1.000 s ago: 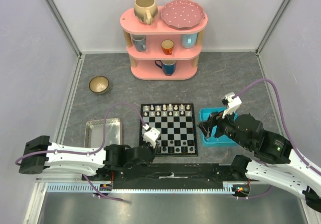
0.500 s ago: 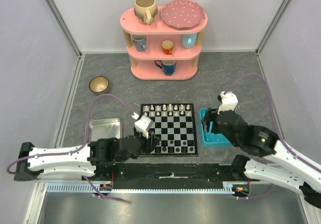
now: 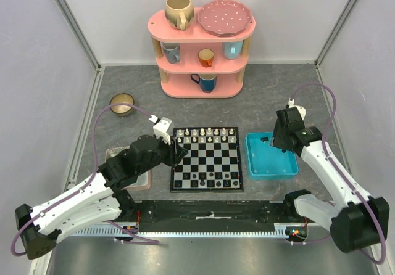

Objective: Set up the chess pieces on the board

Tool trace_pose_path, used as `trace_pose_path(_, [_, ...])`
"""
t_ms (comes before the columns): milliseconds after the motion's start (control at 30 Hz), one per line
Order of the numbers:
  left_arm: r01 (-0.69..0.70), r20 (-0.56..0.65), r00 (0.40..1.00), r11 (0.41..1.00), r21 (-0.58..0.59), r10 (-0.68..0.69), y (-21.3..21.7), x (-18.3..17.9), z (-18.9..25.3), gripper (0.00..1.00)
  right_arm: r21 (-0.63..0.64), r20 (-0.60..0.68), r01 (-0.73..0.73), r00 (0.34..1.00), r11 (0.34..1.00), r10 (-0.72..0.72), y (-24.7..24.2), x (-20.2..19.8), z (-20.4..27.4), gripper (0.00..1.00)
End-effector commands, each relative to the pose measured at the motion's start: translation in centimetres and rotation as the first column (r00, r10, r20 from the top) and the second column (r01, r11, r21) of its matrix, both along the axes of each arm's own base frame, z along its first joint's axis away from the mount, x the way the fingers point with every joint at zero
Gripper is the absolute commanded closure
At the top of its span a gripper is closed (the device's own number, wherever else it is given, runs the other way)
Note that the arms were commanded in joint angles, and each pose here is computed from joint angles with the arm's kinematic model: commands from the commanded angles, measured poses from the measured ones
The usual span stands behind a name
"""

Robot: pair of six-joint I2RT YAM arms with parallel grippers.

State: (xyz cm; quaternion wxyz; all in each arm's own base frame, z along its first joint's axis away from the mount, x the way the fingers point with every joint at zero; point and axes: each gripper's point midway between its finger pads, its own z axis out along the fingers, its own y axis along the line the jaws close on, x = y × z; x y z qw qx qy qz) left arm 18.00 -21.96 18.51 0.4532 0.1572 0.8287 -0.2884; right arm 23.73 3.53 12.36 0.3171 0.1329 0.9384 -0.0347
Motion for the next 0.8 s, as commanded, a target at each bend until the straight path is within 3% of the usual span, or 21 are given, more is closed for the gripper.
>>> trace_pose_path(0, [0.048,0.029,0.998,0.999,-0.007,-0.048,-0.1,-0.4,1.0,0.61,0.059,-0.029,-0.01,1.0,0.998,0.012,-0.3,1.4,-1.9,0.49])
trace_pose_path(400, [0.012,0.022,1.0,0.998,-0.057,-0.011,0.5,-0.7,0.2,0.6,0.02,-0.081,0.167,0.983,0.986,-0.165,-3.6,1.9,-6.0,0.52])
trace_pose_path(767, [0.016,0.025,1.0,0.999,-0.052,-0.014,0.3,-0.5,-0.2,0.6,-0.077,-0.091,0.212,0.972,0.974,-0.218,-5.5,2.5,-7.4,0.52])
